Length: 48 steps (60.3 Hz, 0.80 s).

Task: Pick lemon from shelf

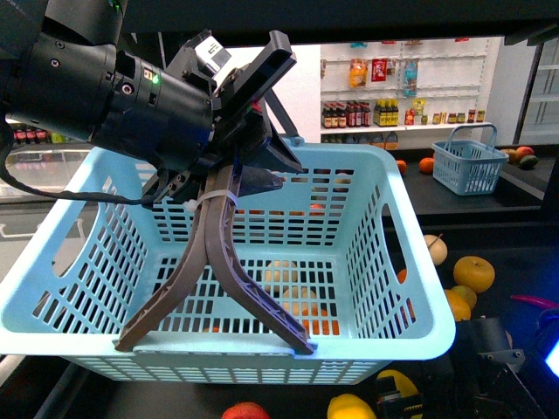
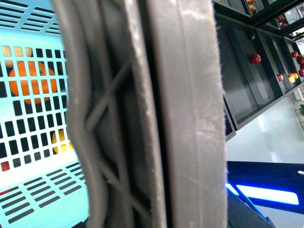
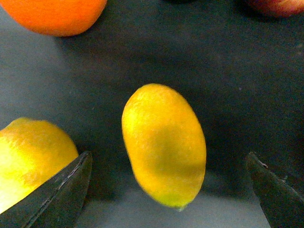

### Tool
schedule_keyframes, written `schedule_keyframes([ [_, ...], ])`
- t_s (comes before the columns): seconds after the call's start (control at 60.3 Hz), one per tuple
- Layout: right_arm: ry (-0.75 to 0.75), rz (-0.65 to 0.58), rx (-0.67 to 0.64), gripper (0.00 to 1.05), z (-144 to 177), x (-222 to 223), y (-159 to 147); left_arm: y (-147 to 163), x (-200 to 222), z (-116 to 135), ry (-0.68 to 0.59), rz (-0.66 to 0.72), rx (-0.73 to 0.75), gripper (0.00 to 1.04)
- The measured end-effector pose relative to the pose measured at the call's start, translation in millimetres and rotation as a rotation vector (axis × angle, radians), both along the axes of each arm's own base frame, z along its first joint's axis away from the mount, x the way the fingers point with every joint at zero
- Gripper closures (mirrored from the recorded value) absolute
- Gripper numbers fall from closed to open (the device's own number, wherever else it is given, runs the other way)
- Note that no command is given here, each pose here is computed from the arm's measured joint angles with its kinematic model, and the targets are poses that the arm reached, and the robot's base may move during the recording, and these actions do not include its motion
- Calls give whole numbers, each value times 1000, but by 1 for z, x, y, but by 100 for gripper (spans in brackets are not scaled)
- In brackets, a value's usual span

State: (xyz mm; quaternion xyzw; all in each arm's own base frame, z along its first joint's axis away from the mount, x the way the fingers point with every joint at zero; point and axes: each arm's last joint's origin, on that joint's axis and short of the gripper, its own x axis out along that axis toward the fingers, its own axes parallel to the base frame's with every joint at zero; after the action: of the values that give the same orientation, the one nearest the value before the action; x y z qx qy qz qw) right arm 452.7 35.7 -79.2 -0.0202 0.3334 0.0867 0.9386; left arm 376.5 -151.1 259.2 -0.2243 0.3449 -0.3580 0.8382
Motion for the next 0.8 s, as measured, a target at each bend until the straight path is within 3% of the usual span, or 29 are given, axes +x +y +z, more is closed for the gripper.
schedule_keyframes([
  [0.381,22,3,-13,7,-26,20,-2,0,0,0,0,-1,0,78],
  [0.663,3,18,-18,7,-26,24,1,0,0,0,0,-1,0,78],
  [0.796,-2,34,-18,23,-26,24,6,0,0,0,0,-1,-1,78],
])
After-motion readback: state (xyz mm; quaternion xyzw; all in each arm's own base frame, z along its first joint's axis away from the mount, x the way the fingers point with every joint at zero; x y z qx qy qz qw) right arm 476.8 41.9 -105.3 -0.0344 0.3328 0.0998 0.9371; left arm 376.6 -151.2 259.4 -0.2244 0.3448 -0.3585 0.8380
